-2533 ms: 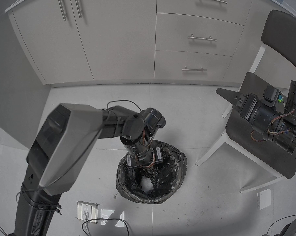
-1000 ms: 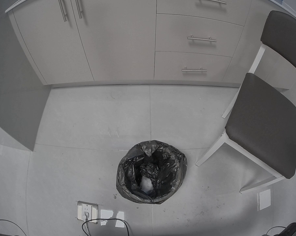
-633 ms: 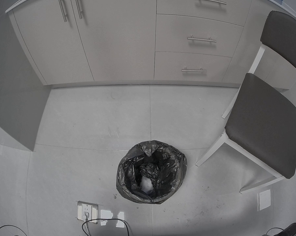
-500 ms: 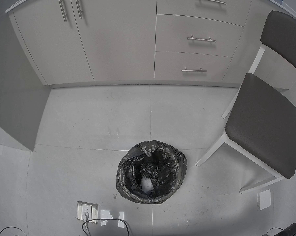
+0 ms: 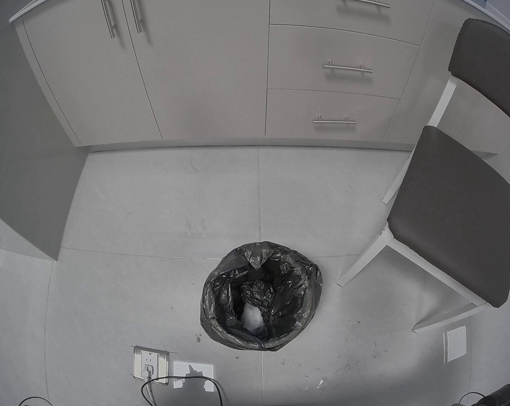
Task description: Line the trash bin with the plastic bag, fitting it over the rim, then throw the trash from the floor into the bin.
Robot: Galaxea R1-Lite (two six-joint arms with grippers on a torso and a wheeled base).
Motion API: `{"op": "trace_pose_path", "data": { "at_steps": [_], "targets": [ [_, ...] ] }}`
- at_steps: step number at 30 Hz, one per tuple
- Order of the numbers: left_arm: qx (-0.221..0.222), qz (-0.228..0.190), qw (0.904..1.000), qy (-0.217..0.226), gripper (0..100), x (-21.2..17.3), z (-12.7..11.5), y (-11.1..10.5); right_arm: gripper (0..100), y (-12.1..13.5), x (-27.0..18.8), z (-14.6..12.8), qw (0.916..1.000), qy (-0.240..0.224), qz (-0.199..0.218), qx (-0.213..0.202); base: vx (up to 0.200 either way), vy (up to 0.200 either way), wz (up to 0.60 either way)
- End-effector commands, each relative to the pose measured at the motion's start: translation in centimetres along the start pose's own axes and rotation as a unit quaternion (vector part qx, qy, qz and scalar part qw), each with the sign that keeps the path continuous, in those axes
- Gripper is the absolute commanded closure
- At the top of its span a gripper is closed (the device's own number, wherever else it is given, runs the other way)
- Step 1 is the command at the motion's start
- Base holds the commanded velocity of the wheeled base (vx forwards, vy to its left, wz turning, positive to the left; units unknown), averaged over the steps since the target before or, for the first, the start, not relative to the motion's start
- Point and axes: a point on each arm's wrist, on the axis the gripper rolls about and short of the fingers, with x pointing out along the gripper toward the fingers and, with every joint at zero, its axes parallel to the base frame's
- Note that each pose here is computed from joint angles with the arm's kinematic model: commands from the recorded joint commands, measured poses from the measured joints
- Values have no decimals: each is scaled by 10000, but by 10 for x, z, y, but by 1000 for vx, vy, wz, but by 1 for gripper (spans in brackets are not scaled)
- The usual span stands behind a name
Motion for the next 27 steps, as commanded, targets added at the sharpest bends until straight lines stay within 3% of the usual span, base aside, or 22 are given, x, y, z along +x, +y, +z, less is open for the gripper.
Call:
{"op": "trace_pose_path", "data": {
  "at_steps": [1,5,12,17,24,27],
  "targets": [
    [68,112,9997,194,100,18,-26,-1,0,5,5,-18,9997,164,200,40,0,0,0],
    [88,117,9997,178,100,41,-38,-3,0,4,12,-30,9987,122,477,91,0,0,0],
    [134,113,9998,58,100,75,-62,-5,0,10,21,-48,9975,390,573,95,0,0,0],
    [292,90,9995,-104,100,95,-82,-6,0,19,35,-73,9981,272,541,101,0,0,0],
    [637,-54,9972,-375,100,100,-84,-7,0,31,47,-112,9986,172,480,159,0,0,0],
    [911,-489,9940,-365,100,101,-85,-9,0,34,48,-122,9972,218,456,546,0,0,0]
  ]
}}
